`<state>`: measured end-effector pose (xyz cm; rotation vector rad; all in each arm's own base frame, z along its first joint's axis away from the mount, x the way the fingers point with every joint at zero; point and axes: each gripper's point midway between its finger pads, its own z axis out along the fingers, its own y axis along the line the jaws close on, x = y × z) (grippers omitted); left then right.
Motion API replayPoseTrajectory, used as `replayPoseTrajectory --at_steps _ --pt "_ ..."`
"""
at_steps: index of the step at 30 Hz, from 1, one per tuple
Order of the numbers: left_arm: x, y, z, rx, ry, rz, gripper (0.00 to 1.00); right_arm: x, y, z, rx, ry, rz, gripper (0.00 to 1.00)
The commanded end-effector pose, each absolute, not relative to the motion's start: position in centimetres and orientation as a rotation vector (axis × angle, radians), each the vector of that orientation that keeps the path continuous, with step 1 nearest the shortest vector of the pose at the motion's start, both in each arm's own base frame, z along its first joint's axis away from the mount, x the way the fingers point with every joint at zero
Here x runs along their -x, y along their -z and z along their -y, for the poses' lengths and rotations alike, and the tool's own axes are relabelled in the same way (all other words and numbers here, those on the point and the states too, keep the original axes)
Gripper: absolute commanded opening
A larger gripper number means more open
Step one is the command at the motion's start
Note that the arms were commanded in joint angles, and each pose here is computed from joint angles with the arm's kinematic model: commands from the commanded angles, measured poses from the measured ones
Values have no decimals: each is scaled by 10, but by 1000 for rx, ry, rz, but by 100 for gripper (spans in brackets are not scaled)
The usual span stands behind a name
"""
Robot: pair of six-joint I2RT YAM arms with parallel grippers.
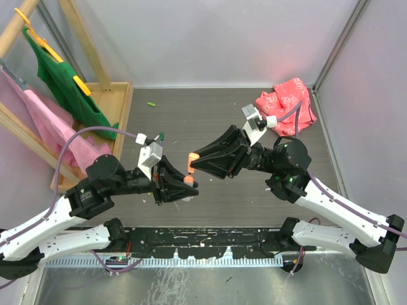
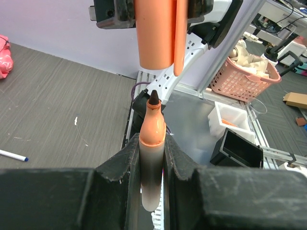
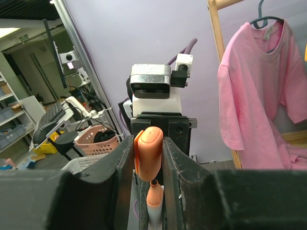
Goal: Insert the pens into the pen caps
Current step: Insert the pen cap onto the pen.
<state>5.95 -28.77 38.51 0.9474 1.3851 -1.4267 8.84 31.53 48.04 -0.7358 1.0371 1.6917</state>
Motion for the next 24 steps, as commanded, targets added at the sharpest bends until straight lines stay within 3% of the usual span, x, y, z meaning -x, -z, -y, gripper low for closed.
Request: replayPoseTrajectory --at_steps 1,24 --pt "-55 -416 283 -948 1439 -1271 0 -79 -501 -307 745 -1709 -965 0" --pt "-55 -426 284 -945 1440 -1238 0 -79 -483 -310 757 -1720 -1024 0"
